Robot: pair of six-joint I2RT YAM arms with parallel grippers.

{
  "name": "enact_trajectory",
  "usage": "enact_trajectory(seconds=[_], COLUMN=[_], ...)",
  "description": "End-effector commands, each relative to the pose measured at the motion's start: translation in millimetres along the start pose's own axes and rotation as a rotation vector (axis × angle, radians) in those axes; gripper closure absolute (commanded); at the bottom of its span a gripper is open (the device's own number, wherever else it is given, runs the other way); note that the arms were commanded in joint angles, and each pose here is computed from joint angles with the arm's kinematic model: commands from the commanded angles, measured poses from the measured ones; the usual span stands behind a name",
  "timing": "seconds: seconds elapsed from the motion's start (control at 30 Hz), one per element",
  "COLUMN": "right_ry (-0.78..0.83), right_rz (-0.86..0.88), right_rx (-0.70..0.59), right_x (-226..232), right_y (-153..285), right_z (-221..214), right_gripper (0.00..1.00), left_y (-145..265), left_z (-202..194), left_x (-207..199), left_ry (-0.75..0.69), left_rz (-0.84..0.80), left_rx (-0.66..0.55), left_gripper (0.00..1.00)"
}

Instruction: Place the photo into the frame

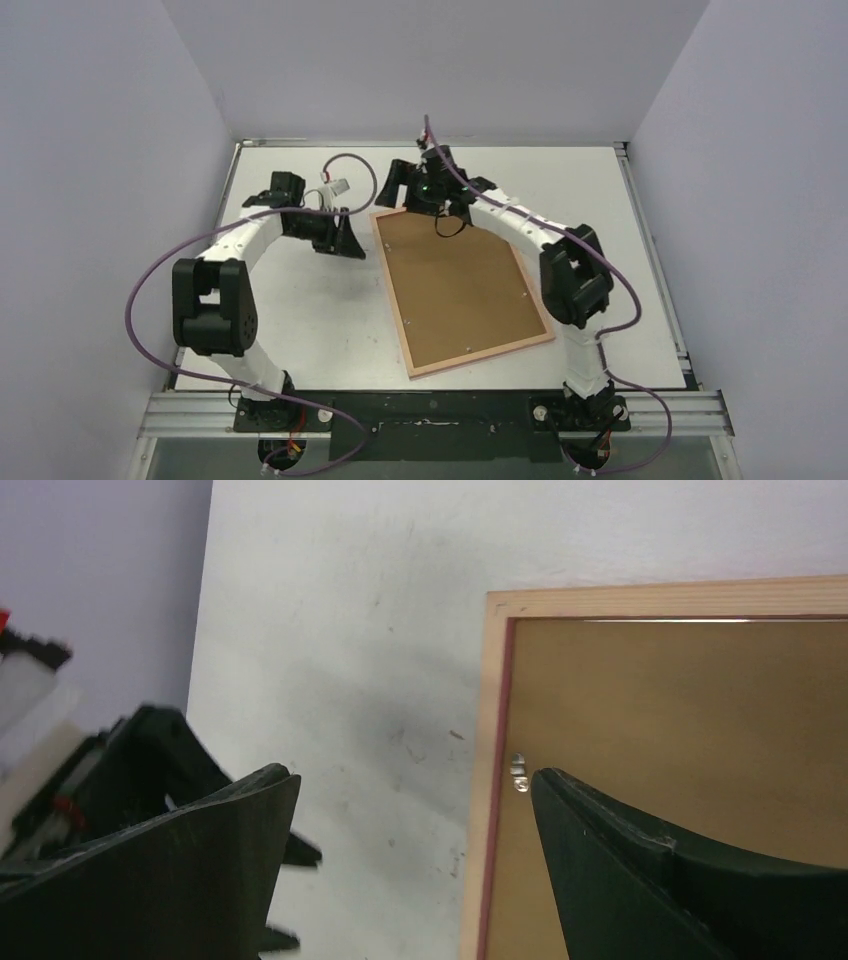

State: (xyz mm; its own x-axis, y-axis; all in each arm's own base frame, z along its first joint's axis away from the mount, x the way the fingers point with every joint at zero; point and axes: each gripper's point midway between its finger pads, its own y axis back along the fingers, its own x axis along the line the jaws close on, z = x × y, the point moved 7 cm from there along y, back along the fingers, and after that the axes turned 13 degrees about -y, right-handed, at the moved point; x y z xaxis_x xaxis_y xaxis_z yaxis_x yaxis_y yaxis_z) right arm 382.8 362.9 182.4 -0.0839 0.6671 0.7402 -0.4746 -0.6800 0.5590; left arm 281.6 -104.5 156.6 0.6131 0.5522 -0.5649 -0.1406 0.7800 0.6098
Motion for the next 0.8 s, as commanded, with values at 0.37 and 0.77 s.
enact_trajectory(seconds=[0.37,0.77], right_ry=[-0.111,-0.286], right_rz=[-0.412,-0.458], right_rx=[-0.384,-0.364], right_x=[-157.2,-225.5], right_y=[149.9,126.9], right_z=[83.0,94.6], right_gripper=[0.10,0.10], left_y=[-15.5,-45.5], left_z=[19.2,-41.4], left_x=[55.5,9.7], left_ry=[-0.187,-0.399], left_rz=[0.028,0.035], left_rx=[0.091,0.307], left_gripper=[0.50,0.51])
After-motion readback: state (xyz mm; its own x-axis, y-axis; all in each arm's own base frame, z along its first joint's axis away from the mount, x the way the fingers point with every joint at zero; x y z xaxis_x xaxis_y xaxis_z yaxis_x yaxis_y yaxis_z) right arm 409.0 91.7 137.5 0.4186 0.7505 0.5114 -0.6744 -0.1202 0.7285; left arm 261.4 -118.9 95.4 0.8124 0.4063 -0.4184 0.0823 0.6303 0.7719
